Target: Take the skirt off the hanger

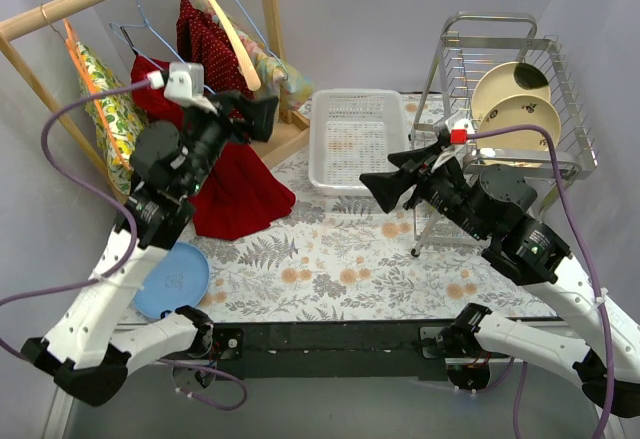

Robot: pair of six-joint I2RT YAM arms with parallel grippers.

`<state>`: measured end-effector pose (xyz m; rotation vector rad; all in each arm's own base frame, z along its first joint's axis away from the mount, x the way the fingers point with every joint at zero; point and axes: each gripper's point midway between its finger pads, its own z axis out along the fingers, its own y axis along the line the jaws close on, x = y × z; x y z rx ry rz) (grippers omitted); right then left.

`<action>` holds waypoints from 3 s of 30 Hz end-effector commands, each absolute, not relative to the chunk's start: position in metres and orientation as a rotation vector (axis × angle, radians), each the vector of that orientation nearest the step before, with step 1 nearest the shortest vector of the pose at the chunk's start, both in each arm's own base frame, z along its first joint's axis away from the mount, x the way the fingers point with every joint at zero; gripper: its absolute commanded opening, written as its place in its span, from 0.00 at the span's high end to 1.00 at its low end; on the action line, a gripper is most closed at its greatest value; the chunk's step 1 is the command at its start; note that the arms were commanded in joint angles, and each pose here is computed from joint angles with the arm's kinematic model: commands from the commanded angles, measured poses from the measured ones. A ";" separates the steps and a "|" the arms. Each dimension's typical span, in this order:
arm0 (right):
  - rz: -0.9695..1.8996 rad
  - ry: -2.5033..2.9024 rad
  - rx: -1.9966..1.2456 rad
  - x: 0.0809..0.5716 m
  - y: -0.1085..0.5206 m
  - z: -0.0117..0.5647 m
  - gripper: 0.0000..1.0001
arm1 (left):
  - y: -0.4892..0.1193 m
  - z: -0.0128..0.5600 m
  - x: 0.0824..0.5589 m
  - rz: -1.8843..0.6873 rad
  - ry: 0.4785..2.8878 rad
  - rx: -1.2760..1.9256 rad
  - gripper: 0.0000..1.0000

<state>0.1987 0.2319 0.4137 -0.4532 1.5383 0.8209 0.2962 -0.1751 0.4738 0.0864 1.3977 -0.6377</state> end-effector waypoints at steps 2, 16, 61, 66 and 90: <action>0.995 1.382 -0.547 0.174 0.250 0.433 0.25 | -0.163 0.505 0.342 -0.432 1.460 -0.003 0.23; 1.069 1.392 -0.629 0.158 0.259 0.408 0.32 | -0.043 0.503 0.366 0.082 1.556 -0.397 0.37; 1.119 1.485 -0.593 0.165 0.272 0.395 0.31 | 0.102 0.438 0.321 0.611 1.521 -0.715 1.00; 1.126 1.487 -0.586 0.165 0.273 0.393 0.31 | 0.096 0.472 0.318 0.523 1.459 -0.692 1.00; 1.139 1.506 -0.603 0.172 0.286 0.385 0.32 | 0.064 0.540 0.309 0.256 1.327 -0.513 1.00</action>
